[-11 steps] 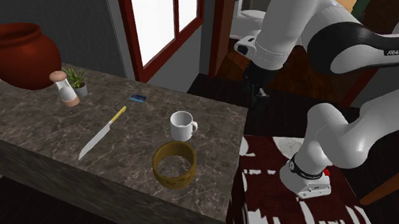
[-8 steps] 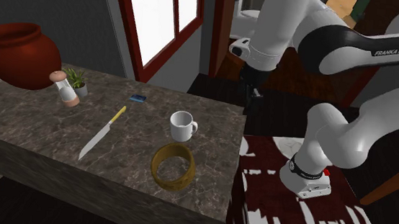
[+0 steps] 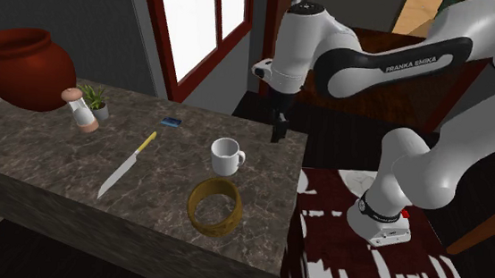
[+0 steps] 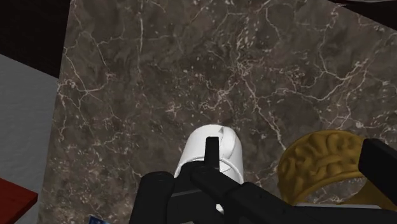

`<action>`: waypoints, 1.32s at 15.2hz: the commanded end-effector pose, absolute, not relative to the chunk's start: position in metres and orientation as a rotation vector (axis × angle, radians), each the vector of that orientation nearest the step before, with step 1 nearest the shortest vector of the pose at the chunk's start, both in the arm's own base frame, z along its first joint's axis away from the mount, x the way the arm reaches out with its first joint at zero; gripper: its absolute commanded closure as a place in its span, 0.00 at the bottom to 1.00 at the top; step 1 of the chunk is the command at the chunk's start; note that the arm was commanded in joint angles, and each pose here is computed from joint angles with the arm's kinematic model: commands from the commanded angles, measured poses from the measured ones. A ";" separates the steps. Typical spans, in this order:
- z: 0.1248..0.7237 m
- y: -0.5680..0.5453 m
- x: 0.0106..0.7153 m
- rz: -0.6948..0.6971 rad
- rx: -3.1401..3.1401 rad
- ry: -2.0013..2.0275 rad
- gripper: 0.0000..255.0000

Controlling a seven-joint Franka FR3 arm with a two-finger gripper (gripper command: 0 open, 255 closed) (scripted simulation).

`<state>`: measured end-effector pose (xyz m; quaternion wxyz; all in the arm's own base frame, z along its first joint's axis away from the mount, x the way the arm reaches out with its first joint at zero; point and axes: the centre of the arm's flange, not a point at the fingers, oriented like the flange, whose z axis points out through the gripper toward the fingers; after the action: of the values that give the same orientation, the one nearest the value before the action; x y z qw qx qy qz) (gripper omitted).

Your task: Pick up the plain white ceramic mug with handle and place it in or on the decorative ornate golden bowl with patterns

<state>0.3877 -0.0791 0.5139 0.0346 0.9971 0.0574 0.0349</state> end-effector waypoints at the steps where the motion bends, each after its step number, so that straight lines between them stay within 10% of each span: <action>1: 0.500 -0.093 0.405 0.114 3.076 0.180 0.00; 20: 0.366 -0.189 0.541 0.149 3.163 0.209 0.00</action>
<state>0.5394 -0.1883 0.3716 -0.0156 0.9966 0.0659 0.0466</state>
